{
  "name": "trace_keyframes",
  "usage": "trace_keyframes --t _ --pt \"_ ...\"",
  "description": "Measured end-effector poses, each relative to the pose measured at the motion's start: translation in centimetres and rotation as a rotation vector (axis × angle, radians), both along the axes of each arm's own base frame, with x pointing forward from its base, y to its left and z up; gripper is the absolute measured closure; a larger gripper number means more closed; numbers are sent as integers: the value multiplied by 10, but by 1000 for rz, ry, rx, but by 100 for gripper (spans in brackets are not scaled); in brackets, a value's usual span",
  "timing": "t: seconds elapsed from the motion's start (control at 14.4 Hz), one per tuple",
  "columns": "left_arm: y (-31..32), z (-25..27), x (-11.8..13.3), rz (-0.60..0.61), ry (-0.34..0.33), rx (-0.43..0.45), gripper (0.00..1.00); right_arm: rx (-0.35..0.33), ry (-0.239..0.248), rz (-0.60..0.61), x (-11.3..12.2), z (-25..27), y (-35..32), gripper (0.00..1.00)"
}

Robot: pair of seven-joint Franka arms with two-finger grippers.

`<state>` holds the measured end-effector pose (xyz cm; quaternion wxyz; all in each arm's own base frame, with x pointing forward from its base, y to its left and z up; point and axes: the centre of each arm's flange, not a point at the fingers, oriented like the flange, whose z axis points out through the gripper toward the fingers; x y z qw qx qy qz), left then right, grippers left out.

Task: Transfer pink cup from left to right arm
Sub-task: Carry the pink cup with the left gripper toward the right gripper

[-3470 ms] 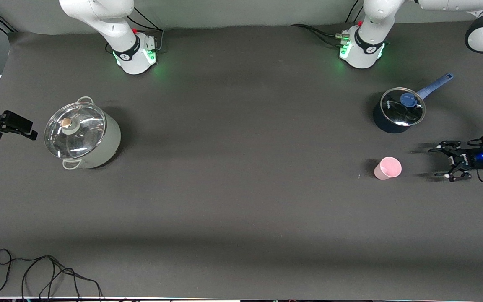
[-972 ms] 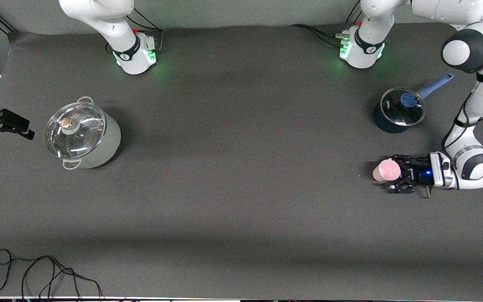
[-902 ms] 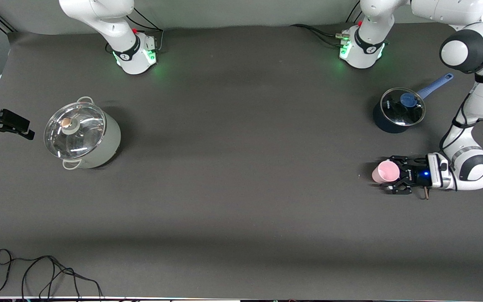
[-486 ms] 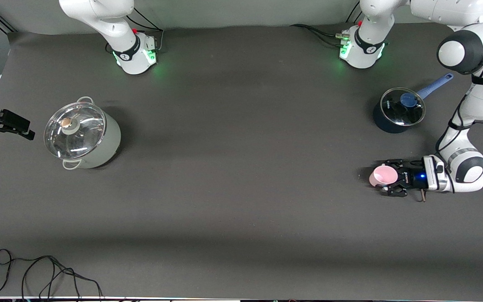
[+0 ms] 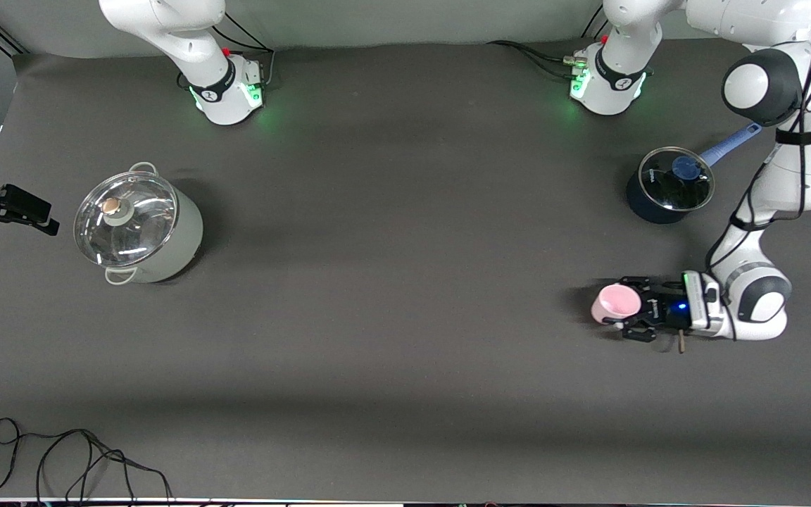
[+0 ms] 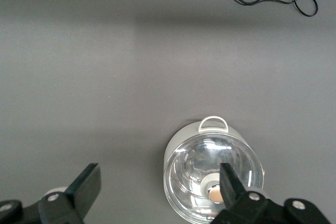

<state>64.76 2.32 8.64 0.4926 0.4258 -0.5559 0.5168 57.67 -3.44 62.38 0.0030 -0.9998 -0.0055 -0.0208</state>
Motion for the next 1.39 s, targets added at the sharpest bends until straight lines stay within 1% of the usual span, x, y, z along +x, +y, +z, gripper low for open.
trace_keyframes --t 0.21,0.35,0.42,0.56,0.76,0.9,1.04,1.18,1.39 --pt "-73 27 35 68 -69 27 30 0 1 0 0 0 0 0" --pt "-113 43 48 120 -86 31 30 1 1 -15 0 0 0 0" --pt "-129 51 53 149 -84 26 30 2 0 -59 0 0 0 0" --pt "-158 67 61 200 -67 20 30 9 1 -202 -1 1 0 0" --pt "-206 100 68 272 -42 14 30 19 15 -405 -6 6 7 0" --pt "-234 124 70 313 -10 14 30 26 15 -533 -12 14 11 0" --pt "-259 147 70 360 31 26 30 32 10 -573 -15 19 13 0" --pt "-285 170 67 414 69 45 30 33 14 -568 -16 19 21 0" --pt "-327 204 54 477 100 72 30 35 10 -541 -16 22 44 0"
